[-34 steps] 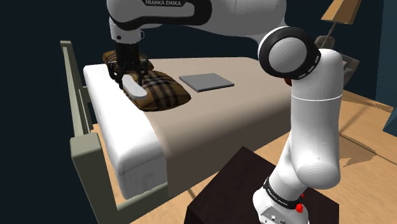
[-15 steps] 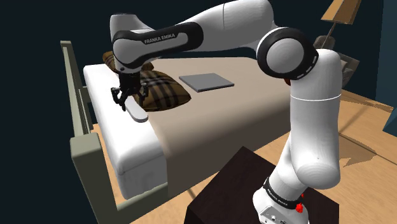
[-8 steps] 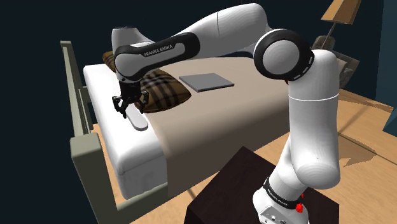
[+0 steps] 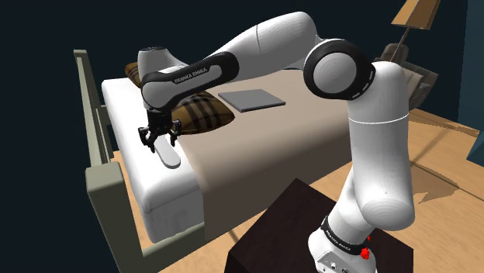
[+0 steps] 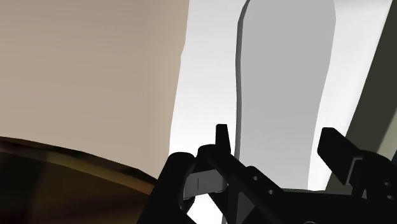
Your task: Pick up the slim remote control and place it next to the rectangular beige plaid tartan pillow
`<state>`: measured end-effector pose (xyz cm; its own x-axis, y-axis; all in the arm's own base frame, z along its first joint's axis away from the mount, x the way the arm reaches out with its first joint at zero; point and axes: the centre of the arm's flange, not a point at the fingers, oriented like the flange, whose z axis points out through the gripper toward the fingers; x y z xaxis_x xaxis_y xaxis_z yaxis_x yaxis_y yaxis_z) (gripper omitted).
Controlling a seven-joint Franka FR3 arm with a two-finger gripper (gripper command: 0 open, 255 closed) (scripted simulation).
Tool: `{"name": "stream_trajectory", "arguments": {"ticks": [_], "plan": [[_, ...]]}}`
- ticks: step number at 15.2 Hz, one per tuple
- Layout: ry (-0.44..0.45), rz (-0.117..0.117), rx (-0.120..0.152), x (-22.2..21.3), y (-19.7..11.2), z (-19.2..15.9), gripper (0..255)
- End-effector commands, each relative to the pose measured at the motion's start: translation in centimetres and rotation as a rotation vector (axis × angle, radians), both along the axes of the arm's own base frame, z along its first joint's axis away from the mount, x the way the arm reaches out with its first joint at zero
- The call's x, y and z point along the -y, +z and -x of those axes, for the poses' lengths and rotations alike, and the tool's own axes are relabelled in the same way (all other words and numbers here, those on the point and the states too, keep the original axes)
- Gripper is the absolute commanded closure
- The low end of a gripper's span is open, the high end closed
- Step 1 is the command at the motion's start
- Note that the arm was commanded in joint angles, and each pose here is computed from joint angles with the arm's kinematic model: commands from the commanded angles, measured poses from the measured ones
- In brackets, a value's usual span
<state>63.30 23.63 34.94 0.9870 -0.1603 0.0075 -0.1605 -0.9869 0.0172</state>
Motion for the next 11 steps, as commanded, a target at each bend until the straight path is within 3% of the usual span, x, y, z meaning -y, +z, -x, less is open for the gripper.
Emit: {"name": "stream_trajectory", "arguments": {"ticks": [1,6,7,11], "plan": [[-0.001,0.000,0.001,0.06,-0.28,0.03,255],[-0.001,0.000,0.001,0.06,-0.28,0.03,255],[-0.001,0.000,0.001,0.06,-0.29,0.02,0],[-0.001,0.000,0.001,0.10,-0.29,0.04,0]]}}
